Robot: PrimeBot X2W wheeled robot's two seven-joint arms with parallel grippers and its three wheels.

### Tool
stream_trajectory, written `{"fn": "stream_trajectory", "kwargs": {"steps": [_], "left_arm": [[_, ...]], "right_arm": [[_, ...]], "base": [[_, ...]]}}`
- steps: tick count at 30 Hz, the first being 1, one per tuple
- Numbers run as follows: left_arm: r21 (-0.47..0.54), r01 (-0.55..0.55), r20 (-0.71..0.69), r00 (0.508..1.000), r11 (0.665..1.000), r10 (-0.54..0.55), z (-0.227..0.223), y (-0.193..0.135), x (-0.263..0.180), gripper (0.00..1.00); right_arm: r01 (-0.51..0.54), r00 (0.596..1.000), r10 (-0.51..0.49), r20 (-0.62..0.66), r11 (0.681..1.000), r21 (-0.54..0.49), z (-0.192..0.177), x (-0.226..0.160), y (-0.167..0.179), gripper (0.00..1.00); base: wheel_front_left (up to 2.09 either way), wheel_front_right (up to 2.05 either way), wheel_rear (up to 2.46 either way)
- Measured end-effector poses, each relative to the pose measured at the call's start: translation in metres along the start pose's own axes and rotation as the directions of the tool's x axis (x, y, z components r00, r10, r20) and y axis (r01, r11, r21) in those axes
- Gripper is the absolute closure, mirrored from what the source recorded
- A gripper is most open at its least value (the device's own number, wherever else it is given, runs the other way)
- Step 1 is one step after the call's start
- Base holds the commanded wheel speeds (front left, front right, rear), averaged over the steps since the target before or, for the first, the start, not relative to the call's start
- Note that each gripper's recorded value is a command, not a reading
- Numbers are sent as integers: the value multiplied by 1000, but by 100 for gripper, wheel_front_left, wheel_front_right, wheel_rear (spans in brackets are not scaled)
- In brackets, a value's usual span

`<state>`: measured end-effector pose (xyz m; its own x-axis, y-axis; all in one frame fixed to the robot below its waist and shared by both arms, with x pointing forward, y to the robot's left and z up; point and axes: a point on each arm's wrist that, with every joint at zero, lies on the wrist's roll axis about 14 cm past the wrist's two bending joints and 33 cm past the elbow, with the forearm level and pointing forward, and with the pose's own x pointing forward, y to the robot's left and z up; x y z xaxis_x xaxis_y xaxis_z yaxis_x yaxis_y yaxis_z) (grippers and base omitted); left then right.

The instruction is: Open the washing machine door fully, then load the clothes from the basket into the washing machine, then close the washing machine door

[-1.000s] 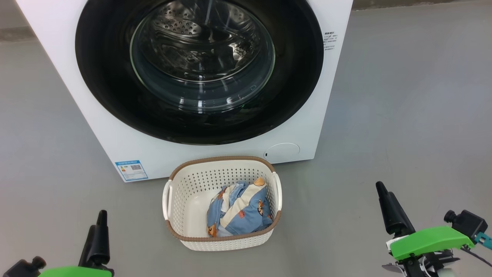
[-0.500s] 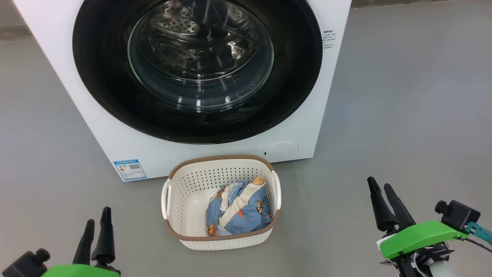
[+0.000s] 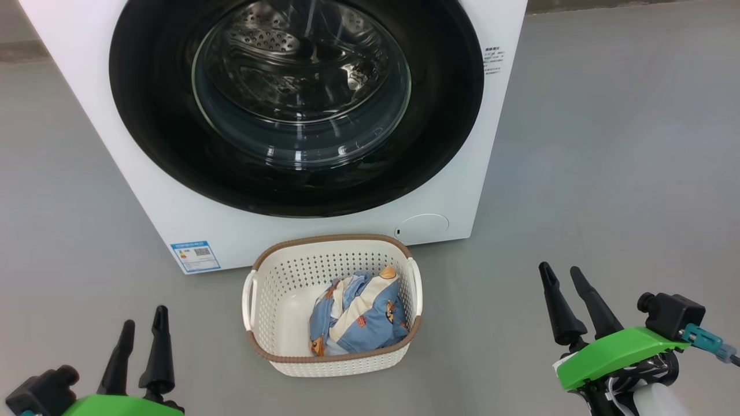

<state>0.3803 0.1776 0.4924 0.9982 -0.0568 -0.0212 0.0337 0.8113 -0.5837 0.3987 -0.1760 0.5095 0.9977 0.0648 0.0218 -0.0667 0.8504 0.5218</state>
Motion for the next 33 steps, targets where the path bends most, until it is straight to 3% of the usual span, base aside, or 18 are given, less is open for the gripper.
{"fn": "stream_trajectory", "kwargs": {"steps": [16,33], "left_arm": [[178,36,31,999,983,-42,7,-7,1,0],[384,78,54,993,920,-107,14,-17,-2,0]], "right_arm": [[-58,997,65,31,980,-190,10,7,15,0],[-90,991,120,54,916,-390,18,8,25,0]], "base": [[0,0,0],[0,0,0]]}}
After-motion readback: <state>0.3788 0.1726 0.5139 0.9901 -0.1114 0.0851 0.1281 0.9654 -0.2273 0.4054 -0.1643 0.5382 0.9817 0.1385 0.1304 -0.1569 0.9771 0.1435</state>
